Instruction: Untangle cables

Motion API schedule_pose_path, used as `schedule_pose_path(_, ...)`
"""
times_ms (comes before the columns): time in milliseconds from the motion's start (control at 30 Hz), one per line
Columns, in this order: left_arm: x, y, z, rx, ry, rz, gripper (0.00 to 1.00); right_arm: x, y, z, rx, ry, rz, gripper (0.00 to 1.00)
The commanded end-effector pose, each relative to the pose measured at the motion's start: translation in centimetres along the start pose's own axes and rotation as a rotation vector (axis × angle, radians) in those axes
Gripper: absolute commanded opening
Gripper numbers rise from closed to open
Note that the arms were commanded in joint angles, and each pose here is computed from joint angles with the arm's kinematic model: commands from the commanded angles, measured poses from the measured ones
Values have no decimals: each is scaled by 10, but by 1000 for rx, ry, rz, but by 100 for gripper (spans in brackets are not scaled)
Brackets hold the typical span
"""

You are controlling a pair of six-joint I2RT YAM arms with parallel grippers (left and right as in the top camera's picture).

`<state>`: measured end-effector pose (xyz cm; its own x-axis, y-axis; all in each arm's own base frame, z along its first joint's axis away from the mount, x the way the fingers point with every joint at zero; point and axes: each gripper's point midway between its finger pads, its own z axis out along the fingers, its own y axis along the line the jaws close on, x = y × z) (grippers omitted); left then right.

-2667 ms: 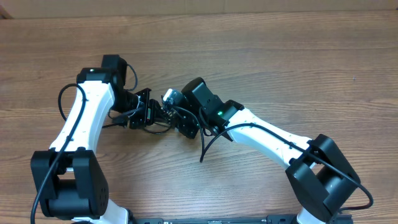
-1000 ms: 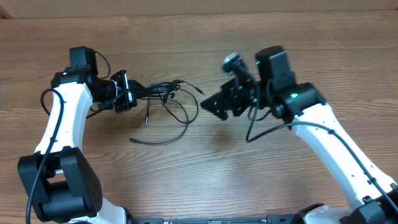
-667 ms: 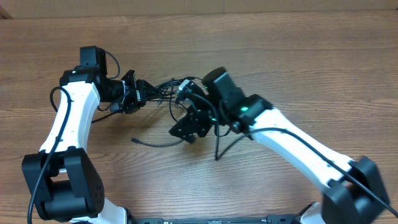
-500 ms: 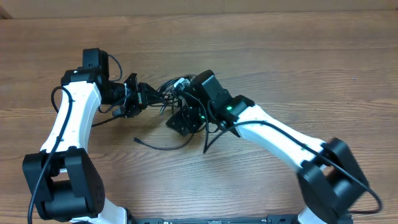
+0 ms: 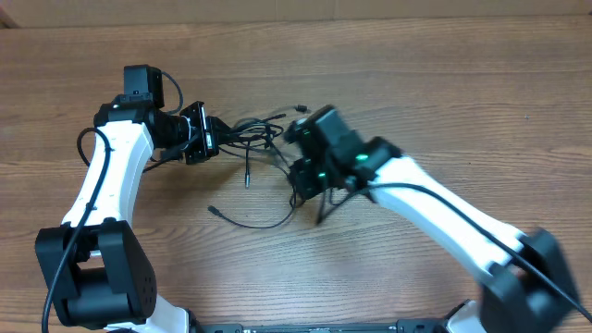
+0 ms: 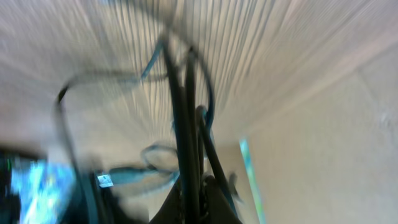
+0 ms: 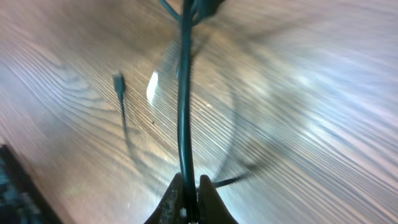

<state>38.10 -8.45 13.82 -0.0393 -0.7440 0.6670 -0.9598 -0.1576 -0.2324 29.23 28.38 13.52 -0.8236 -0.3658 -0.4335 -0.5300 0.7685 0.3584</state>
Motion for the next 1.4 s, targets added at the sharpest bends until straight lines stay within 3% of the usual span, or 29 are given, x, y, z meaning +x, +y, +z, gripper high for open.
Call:
schedule_pose_path(0, -29, -13, -12, 50, -204, 115, 4, -30, -12, -73, 65, -187, -4, 4)
schedule_pose_path(200, -13, -47, -14, 173, -148, 311, 4, -19, -52, -131, 146, -252, 110, 4)
schedule_pose_path(367, 13, -75, -19, 287, -54, 461, 4, 0, -80, -139, 196, -200, 216, 4)
schedule_pose_path(433, 18, -76, -20, 295, -31, 459, 4, 8, -89, -138, 209, -169, 272, 4)
schedule_pose_path(567, 12, -68, -18, 264, -28, 313, 4, 28, -116, -144, 299, -127, 446, 4)
schedule_pose_path(600, 11, -67, -17, 258, -26, 287, 4, 32, -122, -146, 326, -126, 482, 9)
schedule_pose_path(633, 11, -65, -17, 253, -23, 272, 4, 32, -124, -147, 328, -129, 498, 20)
schedule_pose_path(733, 17, -56, -13, 216, 15, 213, 4, 19, -107, -142, 218, -154, 472, 69)
schedule_pose_path(767, 20, -50, -11, 192, 34, 178, 4, 13, -97, -139, 159, -162, 438, 80)
schedule_pose_path(833, 29, -41, -6, 153, 73, 116, 4, 2, -69, -132, 28, -171, 316, 98)
schedule_pose_path(867, 32, -41, -5, 153, 83, 129, 4, -1, -62, -129, 1, -176, 279, 100)
schedule_pose_path(1000, 44, -57, -5, 227, 80, 418, 4, -16, -59, -120, 7, -211, 241, 100)
schedule_pose_path(1100, 53, -76, -11, 323, 37, 805, 4, -26, -61, -115, -11, -235, 290, 100)
schedule_pose_path(1233, 73, -73, -11, 384, 21, 1463, 4, -31, -53, -105, -84, -220, 285, 100)
schedule_pose_path(1300, 83, -57, -7, 387, 81, 1678, 4, -31, -51, -101, -108, -208, 274, 100)
schedule_pose_path(1367, 91, -42, -7, 403, 154, 1799, 4, -31, -51, -97, -117, -197, 271, 100)
